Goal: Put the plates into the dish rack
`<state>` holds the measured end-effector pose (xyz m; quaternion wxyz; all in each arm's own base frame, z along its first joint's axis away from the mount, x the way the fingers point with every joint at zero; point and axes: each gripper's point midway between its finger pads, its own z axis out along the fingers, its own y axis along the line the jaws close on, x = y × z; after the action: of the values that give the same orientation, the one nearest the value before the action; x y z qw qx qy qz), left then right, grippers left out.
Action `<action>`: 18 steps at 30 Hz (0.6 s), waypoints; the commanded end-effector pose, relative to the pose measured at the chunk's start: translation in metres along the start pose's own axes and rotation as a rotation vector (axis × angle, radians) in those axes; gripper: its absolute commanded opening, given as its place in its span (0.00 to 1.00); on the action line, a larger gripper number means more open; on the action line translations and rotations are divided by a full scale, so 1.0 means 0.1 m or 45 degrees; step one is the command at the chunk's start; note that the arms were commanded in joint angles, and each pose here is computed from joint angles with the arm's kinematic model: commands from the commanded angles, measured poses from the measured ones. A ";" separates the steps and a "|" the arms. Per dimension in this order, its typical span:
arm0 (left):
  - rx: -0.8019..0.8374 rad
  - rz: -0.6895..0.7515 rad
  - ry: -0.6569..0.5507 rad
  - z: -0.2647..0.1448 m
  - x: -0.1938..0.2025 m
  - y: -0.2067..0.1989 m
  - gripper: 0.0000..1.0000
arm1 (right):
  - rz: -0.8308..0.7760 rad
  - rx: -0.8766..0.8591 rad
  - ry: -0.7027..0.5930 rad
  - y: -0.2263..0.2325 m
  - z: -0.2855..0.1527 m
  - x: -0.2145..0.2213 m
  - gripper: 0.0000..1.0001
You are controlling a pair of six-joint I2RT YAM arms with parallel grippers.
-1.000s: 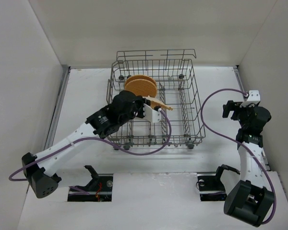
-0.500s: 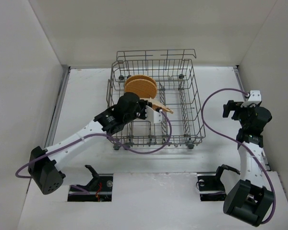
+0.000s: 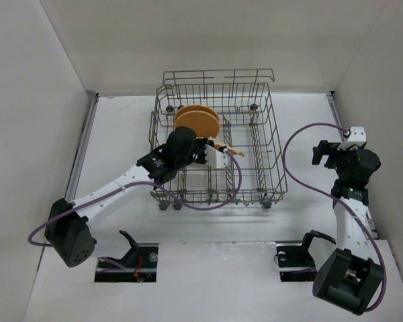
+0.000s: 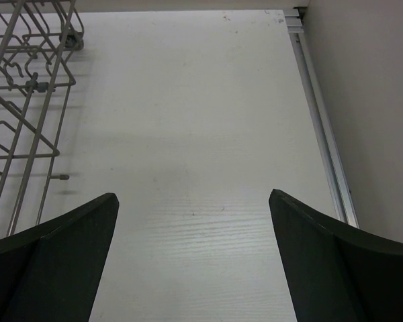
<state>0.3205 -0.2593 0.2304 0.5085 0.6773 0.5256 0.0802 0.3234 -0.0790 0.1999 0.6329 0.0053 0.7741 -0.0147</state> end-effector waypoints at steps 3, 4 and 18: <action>-0.052 -0.045 -0.062 0.04 -0.06 0.07 0.04 | -0.001 0.026 -0.088 -0.07 0.01 -0.24 1.00; -0.048 -0.051 -0.060 0.05 -0.05 0.05 0.04 | 0.001 0.030 -0.090 -0.08 0.01 -0.24 1.00; 0.021 -0.131 -0.037 0.19 0.04 -0.28 0.04 | 0.023 0.032 -0.082 -0.12 0.02 -0.24 1.00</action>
<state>0.3152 -0.2566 0.1899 0.4835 0.6692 0.5616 0.0545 0.3223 -0.0874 0.1955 0.6278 0.0263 0.7778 -0.0137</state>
